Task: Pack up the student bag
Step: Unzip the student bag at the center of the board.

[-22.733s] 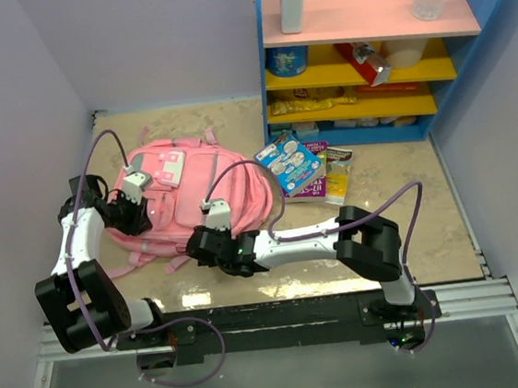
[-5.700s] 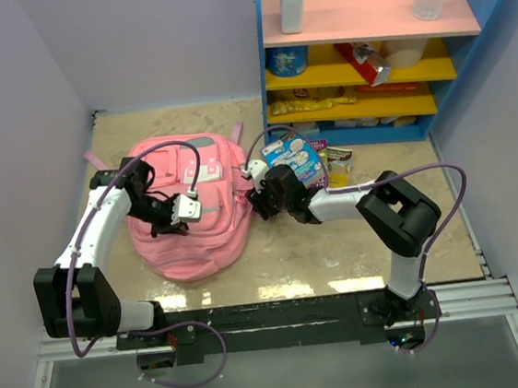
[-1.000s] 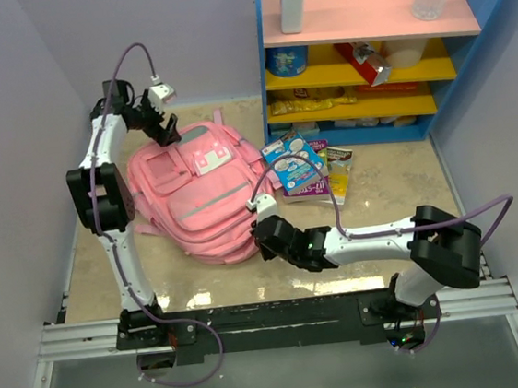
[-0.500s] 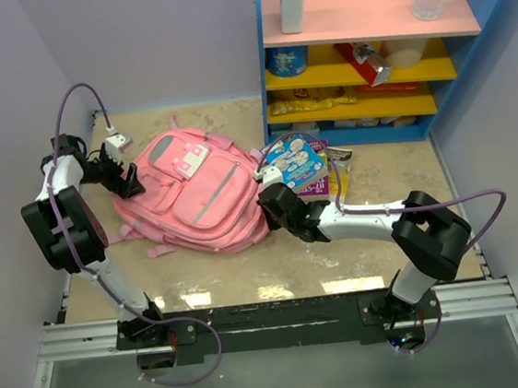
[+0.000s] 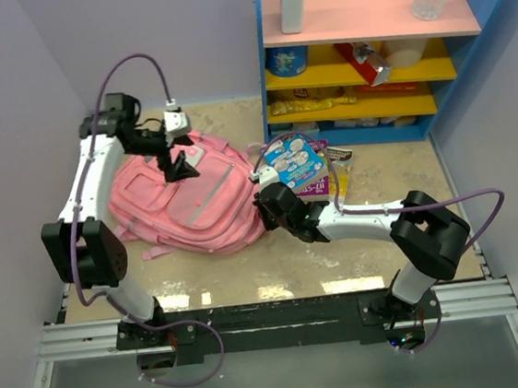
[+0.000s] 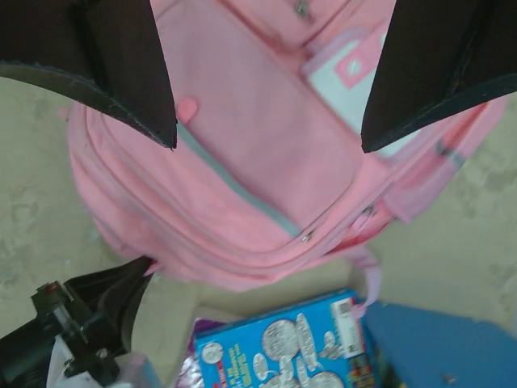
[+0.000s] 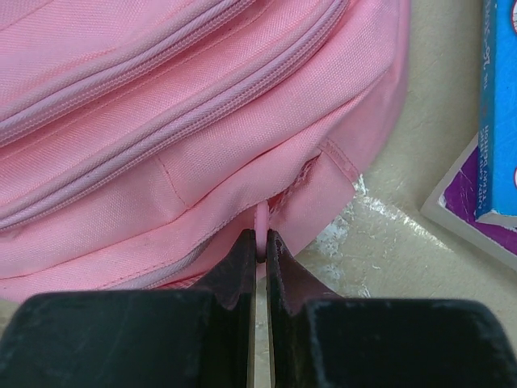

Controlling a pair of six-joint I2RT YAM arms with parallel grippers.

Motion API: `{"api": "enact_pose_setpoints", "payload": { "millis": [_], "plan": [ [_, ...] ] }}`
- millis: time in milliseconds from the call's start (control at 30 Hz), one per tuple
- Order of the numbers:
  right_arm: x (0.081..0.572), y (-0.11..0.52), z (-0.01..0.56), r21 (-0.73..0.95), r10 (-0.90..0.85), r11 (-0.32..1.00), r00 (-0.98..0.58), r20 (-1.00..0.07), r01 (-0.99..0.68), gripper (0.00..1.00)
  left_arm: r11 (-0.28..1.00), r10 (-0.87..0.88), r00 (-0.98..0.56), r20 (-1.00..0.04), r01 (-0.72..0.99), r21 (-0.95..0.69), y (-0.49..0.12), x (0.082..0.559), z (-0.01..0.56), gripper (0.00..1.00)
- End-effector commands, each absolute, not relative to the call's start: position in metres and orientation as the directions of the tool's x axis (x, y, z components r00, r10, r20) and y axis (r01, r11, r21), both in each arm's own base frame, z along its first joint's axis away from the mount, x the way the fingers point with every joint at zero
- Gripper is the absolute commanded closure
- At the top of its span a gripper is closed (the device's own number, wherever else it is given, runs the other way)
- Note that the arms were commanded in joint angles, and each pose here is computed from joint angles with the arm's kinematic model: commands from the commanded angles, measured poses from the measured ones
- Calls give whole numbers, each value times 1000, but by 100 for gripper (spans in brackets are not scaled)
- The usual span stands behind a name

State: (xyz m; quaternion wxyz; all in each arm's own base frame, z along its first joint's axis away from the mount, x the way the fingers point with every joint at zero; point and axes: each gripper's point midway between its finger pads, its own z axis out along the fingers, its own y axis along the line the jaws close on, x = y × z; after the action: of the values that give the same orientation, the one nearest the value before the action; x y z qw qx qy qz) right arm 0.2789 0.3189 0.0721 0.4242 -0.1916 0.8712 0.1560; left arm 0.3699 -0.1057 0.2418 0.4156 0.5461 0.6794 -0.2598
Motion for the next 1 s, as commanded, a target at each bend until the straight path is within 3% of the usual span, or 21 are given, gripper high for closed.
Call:
{"api": "enact_pose_setpoints", "payload": {
  "millis": [0,133,367,600,733,833,967],
  "plan": [
    [290,337,97,159,-138,857,-515,-846,-491,100,179,462,-123,-878,983,-43,-152,381,199,0],
    [292,337,99,167,-127,857,-513,-849,-488,100,193,468,-183,-864,976,-103,-175,400,176,0],
    [294,337,96,177,-121,855,-520,-846,-487,100,160,490,-105,-866,987,-29,-189,392,165,0],
    [294,343,96,197,-118,840,-525,-843,-505,100,-26,489,129,-863,991,134,-206,389,168,0],
    [293,346,98,204,-120,831,-524,-843,-517,100,-119,516,175,-838,984,132,-216,401,152,0],
    [292,347,99,203,-127,825,-522,-843,-528,100,-166,544,116,-831,986,29,-216,397,139,0],
    [291,349,100,196,-142,816,-517,-844,-544,100,-189,550,153,-821,980,56,-222,403,132,0]
  ]
}}
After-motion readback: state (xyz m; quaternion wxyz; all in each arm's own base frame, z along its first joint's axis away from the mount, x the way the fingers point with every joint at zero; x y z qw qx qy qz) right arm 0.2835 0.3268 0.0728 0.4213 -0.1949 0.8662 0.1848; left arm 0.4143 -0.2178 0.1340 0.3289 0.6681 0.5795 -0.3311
